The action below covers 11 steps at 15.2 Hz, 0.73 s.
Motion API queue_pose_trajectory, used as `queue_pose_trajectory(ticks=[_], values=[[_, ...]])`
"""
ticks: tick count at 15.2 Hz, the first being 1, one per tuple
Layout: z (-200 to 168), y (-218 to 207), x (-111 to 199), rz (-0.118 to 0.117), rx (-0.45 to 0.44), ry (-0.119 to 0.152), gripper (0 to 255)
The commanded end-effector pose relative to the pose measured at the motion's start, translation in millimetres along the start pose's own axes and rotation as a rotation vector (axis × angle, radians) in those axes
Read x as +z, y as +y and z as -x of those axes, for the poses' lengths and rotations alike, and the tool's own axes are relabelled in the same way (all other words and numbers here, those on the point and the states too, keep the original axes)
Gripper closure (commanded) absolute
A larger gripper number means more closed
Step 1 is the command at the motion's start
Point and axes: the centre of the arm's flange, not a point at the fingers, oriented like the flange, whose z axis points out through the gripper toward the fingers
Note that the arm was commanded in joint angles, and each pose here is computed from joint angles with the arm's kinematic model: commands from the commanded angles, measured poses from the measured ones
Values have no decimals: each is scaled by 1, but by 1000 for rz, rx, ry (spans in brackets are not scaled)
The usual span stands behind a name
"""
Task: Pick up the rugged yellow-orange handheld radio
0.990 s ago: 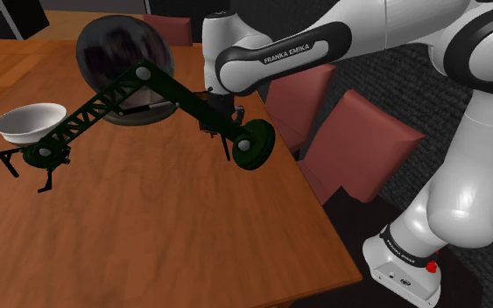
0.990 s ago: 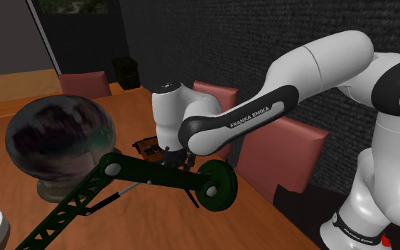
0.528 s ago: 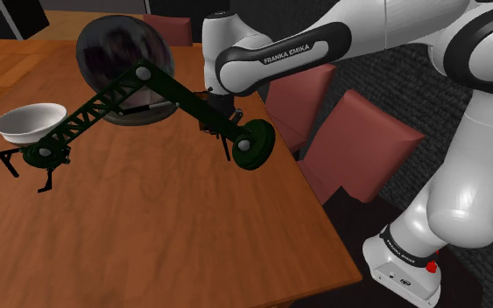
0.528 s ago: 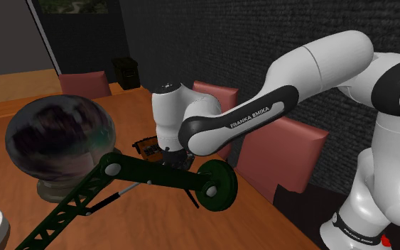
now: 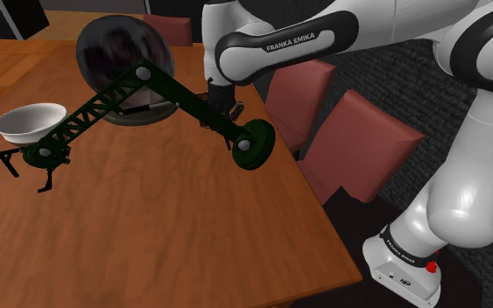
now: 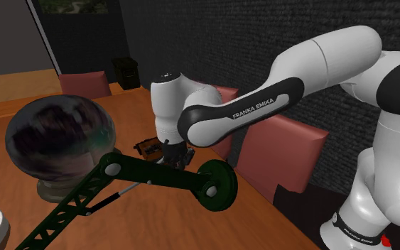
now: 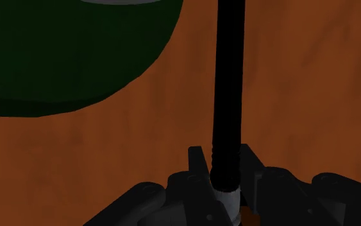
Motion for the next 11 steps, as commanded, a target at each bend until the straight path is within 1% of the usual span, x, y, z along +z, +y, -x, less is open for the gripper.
queue_pose_trajectory(ticks=[1, 9, 11], values=[[-1, 0, -11, -1, 0, 1, 255], [-3, 1, -53, -1, 0, 1, 255], [-3, 1, -54, -1, 0, 1, 255]])
